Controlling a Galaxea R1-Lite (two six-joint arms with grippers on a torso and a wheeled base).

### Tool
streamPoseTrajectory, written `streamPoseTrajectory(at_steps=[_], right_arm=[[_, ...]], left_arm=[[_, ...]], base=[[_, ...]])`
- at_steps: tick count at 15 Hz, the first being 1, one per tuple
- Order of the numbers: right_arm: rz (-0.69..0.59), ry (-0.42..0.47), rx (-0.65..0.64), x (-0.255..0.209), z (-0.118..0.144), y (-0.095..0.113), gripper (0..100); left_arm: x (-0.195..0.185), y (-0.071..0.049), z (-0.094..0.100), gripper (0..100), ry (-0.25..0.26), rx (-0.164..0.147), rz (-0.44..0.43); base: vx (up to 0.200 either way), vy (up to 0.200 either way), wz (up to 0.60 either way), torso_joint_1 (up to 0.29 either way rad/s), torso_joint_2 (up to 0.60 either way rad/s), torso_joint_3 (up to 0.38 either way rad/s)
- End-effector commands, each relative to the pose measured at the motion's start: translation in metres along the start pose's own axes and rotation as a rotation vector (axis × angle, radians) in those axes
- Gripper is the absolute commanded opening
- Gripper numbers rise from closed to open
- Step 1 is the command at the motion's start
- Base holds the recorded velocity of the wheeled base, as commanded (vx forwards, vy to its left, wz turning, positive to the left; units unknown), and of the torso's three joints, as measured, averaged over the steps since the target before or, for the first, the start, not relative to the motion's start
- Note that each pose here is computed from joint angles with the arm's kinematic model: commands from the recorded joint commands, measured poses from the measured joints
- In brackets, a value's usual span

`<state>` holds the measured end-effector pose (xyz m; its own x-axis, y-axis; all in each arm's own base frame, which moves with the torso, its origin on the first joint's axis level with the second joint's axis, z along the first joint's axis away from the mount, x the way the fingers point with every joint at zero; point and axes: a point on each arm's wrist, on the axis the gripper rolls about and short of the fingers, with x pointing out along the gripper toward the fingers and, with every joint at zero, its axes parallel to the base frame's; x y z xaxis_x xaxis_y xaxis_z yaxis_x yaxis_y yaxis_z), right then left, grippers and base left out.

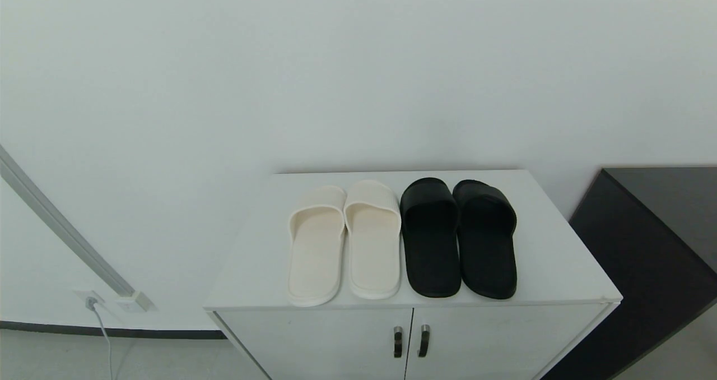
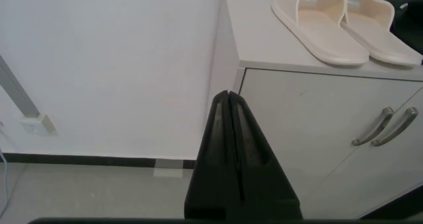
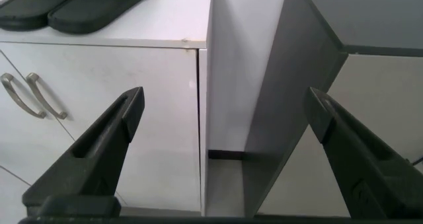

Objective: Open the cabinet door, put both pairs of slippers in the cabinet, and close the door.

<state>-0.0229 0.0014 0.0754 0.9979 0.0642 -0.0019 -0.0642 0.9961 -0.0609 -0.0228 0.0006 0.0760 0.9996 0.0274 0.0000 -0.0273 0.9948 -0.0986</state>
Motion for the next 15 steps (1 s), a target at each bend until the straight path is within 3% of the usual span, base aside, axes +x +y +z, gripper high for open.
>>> streamPoseTrajectory(at_steps=[1,5,6,7,8,10,15], right_arm=[[0.000,0.000,0.000,0.000,0.000,0.000,100],[-0.001,-0.020,-0.002,0.000,0.003,0.000,100],[0.016,-0.148,0.039,-0.011,0.041,-0.002,100],[0.020,-0.156,0.046,-0.012,0.044,-0.002,100],[0.049,-0.005,0.058,-0.003,0.071,-0.004,100],[0.089,0.169,0.012,0.021,0.053,-0.004,100],[0.202,0.207,0.070,0.102,0.092,-0.001,100]], left_arm=[[0.000,0.000,0.000,0,-0.002,-0.001,0.005],[0.000,0.000,0.000,0,-0.002,-0.001,0.003],[0.000,0.000,0.000,0,-0.002,0.004,0.005],[0.000,0.000,0.000,0,-0.002,0.004,0.005],[0.000,0.000,0.000,0,-0.002,0.004,0.003],[0.000,0.000,0.000,0,-0.002,0.004,0.002],[0.000,0.000,0.000,0,-0.002,0.004,0.002]], base=[[0.000,0.000,0.00,0.000,0.00,0.000],[0.000,0.000,0.00,0.000,0.00,0.000],[0.000,0.000,0.00,0.000,0.00,0.000],[0.000,0.000,0.00,0.000,0.00,0.000],[0.000,0.000,0.00,0.000,0.00,0.000],[0.000,0.000,0.00,0.000,0.00,0.000],[0.000,0.000,0.00,0.000,0.00,0.000]])
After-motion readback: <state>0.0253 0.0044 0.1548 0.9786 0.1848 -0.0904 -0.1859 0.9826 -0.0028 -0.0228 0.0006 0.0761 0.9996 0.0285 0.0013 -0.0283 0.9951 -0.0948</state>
